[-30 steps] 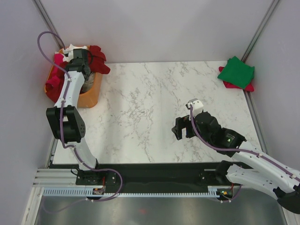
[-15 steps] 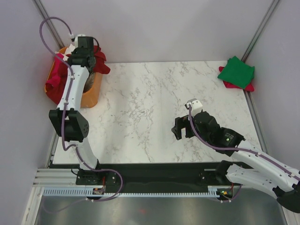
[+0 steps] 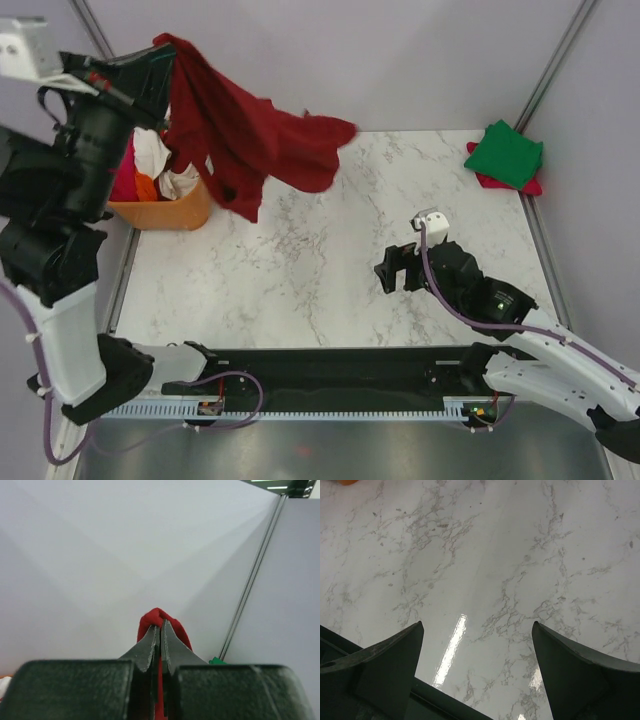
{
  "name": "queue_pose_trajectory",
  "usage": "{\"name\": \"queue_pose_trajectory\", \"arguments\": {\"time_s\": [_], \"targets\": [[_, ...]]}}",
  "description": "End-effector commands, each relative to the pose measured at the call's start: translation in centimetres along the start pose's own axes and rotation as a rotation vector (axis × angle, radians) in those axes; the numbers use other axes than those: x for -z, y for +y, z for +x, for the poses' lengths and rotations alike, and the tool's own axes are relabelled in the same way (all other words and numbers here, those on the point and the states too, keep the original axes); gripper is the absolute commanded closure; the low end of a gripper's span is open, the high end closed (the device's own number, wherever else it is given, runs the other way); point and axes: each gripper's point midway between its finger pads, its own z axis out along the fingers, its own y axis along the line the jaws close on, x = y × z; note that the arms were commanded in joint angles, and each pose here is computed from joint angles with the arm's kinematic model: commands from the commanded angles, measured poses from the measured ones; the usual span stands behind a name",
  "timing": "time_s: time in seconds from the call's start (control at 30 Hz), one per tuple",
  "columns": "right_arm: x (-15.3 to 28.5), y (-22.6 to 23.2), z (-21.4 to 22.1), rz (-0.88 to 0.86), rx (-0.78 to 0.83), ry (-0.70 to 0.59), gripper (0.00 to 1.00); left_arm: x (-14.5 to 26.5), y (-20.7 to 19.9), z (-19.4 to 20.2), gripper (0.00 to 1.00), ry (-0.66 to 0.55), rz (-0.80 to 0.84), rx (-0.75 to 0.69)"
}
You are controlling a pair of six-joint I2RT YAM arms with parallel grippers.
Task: Fold and stack the t-shirts
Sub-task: Move the tshirt to the center of the board
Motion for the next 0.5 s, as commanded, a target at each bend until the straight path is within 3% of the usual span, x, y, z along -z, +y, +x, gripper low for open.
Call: {"name": "queue_pose_trajectory", "arguments": {"time_s": [0.0, 0.13, 0.17, 0.47], "targets": [[0.6, -1.5, -1.0, 0.078, -0.027, -0.063, 0.02, 0.0, -0.4, 1.1, 0.98, -0.003, 0.020, 0.029], [1.2, -1.8, -1.8, 0.090, -0.039, -0.090, 0.02, 1.2, 0.3, 4.5, 0.98, 0.081, 0.015, -0.017], [1.3, -1.7, -1.9, 0.087, -0.037, -0.087, 0.02, 1.1, 0.2, 7.5, 0.98, 0.151, 0.026, -0.003], [3.8, -0.5, -5.2, 0.029, -0.075, -0.139, 0.02, 3.7, -1.1, 21.5, 0.98, 0.494, 0.108, 0.135]]}}
